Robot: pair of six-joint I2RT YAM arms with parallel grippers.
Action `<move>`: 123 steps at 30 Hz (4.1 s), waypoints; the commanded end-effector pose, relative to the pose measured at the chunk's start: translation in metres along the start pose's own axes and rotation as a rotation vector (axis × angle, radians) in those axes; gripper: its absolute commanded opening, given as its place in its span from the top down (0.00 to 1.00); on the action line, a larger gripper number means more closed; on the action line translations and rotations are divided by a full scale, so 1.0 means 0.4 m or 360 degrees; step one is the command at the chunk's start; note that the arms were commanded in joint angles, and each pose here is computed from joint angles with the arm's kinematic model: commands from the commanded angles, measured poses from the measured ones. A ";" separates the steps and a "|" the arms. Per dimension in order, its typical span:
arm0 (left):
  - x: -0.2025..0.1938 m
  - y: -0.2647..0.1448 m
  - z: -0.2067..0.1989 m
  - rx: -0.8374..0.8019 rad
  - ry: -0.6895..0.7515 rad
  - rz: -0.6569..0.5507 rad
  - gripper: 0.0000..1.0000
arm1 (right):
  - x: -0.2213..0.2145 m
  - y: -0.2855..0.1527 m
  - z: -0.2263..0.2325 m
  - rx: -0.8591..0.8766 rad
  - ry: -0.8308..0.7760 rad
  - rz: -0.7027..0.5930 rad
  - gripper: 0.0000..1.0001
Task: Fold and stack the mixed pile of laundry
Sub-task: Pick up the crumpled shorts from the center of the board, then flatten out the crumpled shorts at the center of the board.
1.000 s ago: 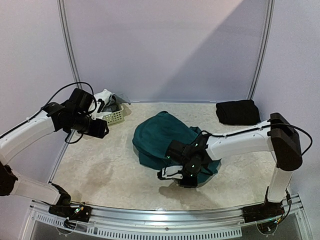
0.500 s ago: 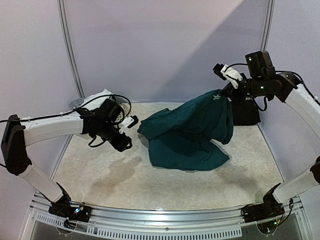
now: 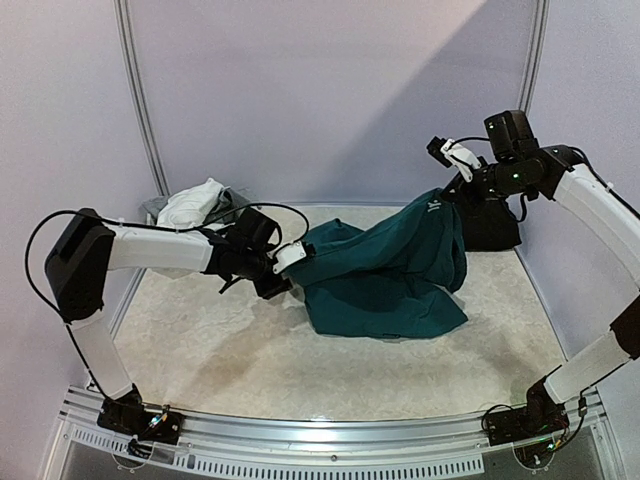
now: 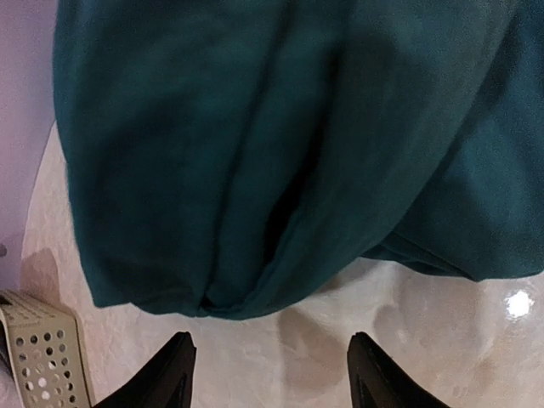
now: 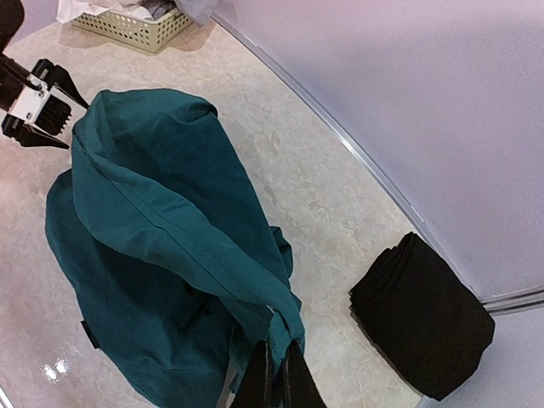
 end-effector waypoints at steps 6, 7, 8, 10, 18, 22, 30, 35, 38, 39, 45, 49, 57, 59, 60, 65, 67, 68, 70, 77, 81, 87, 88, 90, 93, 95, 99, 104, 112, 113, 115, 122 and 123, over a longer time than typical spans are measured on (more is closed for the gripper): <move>-0.020 0.022 0.101 -0.0034 0.0262 -0.0139 0.37 | 0.005 0.004 0.014 0.0081 0.0042 0.0005 1.00; -0.027 0.027 0.107 -0.0042 0.0276 -0.0129 0.37 | 0.005 0.003 0.014 0.0081 0.0041 0.0005 1.00; -0.034 0.036 0.112 -0.0050 0.0287 -0.0114 0.37 | 0.005 0.001 0.014 0.0080 0.0040 0.0003 1.00; -0.048 0.056 0.121 -0.0074 0.0302 -0.0085 0.37 | 0.006 -0.002 0.013 0.0072 0.0044 0.0000 1.00; -0.065 0.155 0.142 -0.0163 0.0375 -0.0002 0.40 | 0.008 -0.007 0.012 0.0070 0.0054 0.0007 1.00; -0.065 0.148 0.133 -0.0234 0.0391 -0.0005 0.42 | 0.002 -0.003 0.011 0.0063 0.0049 0.0023 1.00; -0.093 0.099 0.120 -0.0278 0.0392 -0.0093 0.40 | 0.000 0.000 0.010 0.0069 0.0046 0.0033 1.00; -0.080 0.150 0.136 -0.0246 0.0442 -0.0054 0.40 | 0.005 -0.005 0.014 0.0084 0.0057 0.0026 1.00; -0.073 0.168 0.132 -0.0241 0.0488 -0.0054 0.40 | 0.003 -0.002 0.015 0.0086 0.0069 0.0032 1.00; -0.072 0.171 0.133 -0.0235 0.0496 -0.0056 0.40 | 0.002 0.000 0.015 0.0086 0.0073 0.0033 1.00; -0.059 0.197 0.102 -0.0254 0.0606 -0.0044 0.51 | -0.005 0.020 0.010 0.0076 0.0088 0.0052 1.00; -0.038 0.189 0.103 -0.0264 0.0587 -0.0082 0.72 | -0.010 0.029 0.001 0.0042 0.0085 0.0066 1.00; -0.009 0.063 0.253 0.0152 0.0391 -0.0031 1.00 | 0.023 -0.007 -0.089 -0.0116 0.0120 -0.0001 1.00; 0.009 -0.016 0.315 0.0296 0.0360 -0.0017 1.00 | 0.054 -0.039 -0.150 -0.0182 0.0163 -0.0051 1.00; 0.019 -0.061 0.346 0.0365 0.0349 0.0000 1.00 | 0.065 -0.055 -0.181 -0.0216 0.0184 -0.0068 1.00; 0.093 -0.328 0.488 0.0704 0.0276 0.0066 1.00 | 0.133 -0.114 -0.279 -0.0348 0.0186 -0.0184 1.00; 0.134 -0.435 0.520 0.0811 0.0226 0.0034 1.00 | 0.159 -0.126 -0.294 -0.0382 0.0154 -0.0228 1.00; 0.154 -0.485 0.533 0.0865 0.0210 0.0011 1.00 | 0.181 -0.143 -0.302 -0.0408 0.0137 -0.0269 1.00; 0.193 -0.590 0.548 0.0971 0.0190 -0.0033 1.00 | 0.215 -0.170 -0.314 -0.0447 0.0111 -0.0331 1.00; 0.281 -0.856 0.508 0.1200 0.0251 -0.0103 1.00 | 0.314 -0.325 -0.300 -0.0503 0.0067 -0.0612 1.00; 0.318 -0.979 0.429 0.1260 0.0259 -0.0244 1.00 | 0.334 -0.448 -0.220 -0.0412 -0.0027 -0.0774 1.00; 0.356 -1.149 0.274 0.1292 0.0262 -0.0643 1.00 | 0.294 -0.605 -0.087 -0.0310 -0.0245 -0.0931 1.00; 0.356 -1.166 0.254 0.1318 0.0260 -0.0678 1.00 | 0.284 -0.630 -0.063 -0.0288 -0.0276 -0.0950 1.00; 0.377 -1.185 0.188 0.1348 0.0417 -0.0710 1.00 | 0.268 -0.689 -0.013 -0.0251 -0.0350 -0.1007 1.00; 0.414 -1.186 0.063 0.1292 0.0738 -0.0754 1.00 | 0.244 -0.784 0.051 -0.0247 -0.0443 -0.1106 1.00; 0.445 -1.205 0.005 0.1297 0.0843 -0.0774 1.00 | 0.233 -0.846 0.086 -0.0261 -0.0479 -0.1193 1.00; 0.493 -1.265 -0.037 0.1379 0.0930 -0.0753 1.00 | 0.217 -0.937 0.131 -0.0301 -0.0496 -0.1330 1.00; 0.492 -1.292 0.019 0.1475 0.0732 -0.0765 1.00 | 0.220 -0.872 0.090 -0.0338 -0.0477 -0.1251 1.00; 0.320 -0.997 0.117 0.1279 0.0245 -0.0546 1.00 | 0.169 -0.515 -0.031 -0.0204 -0.0334 -0.0871 1.00; 0.286 -0.933 0.121 0.1235 0.0178 -0.0470 1.00 | 0.152 -0.446 -0.053 -0.0183 -0.0297 -0.0805 1.00; 0.216 -0.801 0.116 0.1143 0.0068 -0.0328 1.00 | 0.096 -0.308 -0.084 -0.0145 -0.0204 -0.0687 1.00; 0.070 -0.452 0.177 0.0887 -0.0291 -0.0040 1.00 | 0.037 0.001 -0.211 -0.0191 0.0034 -0.0502 1.00; 0.067 -0.420 0.197 0.0884 -0.0304 0.0000 1.00 | 0.035 0.047 -0.235 -0.0205 0.0061 -0.0468 1.00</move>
Point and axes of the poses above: each gripper's point midway between its finger pads, its own y axis out along the fingers, its own z axis along the line the jaws close on, x = y × z, the point moved 2 cm from there along -y, back along the fingers, and after that the axes turned 9 degrees about y, right-handed, at the moved point
